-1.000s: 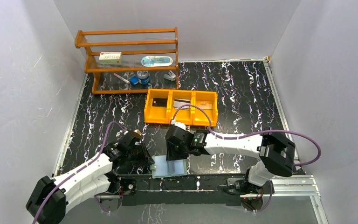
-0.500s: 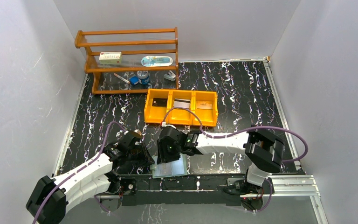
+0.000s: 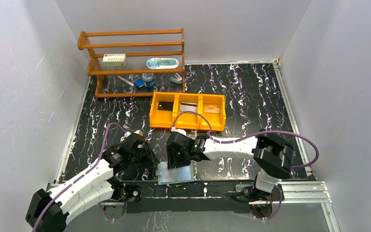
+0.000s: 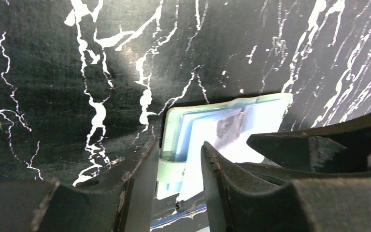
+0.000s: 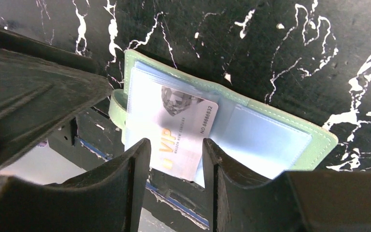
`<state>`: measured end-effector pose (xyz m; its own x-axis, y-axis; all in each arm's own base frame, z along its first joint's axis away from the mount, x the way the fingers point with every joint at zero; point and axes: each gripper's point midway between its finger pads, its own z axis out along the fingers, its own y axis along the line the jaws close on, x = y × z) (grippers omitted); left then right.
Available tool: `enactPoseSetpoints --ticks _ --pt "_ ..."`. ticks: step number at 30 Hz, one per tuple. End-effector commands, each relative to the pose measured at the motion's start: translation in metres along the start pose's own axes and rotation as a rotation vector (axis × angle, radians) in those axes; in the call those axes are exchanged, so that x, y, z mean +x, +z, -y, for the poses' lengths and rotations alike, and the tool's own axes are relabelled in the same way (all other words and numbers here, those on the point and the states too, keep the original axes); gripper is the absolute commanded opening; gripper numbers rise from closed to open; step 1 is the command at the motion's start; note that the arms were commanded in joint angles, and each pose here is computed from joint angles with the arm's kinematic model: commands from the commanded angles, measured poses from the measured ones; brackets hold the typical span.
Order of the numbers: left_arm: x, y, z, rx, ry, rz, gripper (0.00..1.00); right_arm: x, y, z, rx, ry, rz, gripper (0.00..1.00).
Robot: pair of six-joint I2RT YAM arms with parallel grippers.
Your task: Take the credit cards out of the card holder
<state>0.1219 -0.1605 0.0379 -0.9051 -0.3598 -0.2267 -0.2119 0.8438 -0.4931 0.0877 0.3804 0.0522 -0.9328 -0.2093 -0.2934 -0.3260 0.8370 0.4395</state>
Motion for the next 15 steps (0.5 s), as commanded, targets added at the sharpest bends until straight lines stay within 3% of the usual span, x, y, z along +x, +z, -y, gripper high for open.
enactPoseSetpoints --ticks 1,9,15 --pt "-0.011 -0.015 0.020 0.049 0.052 0.029 0.36 -0.008 -0.012 -0.003 -0.049 0.033 0.062 0.52" --pt "0.007 -0.025 0.068 0.299 0.190 -0.104 0.31 -0.006 -0.007 -0.009 -0.312 0.139 0.020 0.48" --pt "0.024 -0.017 0.064 0.309 0.201 -0.200 0.28 -0.001 0.000 0.000 -0.375 0.210 -0.016 0.45"
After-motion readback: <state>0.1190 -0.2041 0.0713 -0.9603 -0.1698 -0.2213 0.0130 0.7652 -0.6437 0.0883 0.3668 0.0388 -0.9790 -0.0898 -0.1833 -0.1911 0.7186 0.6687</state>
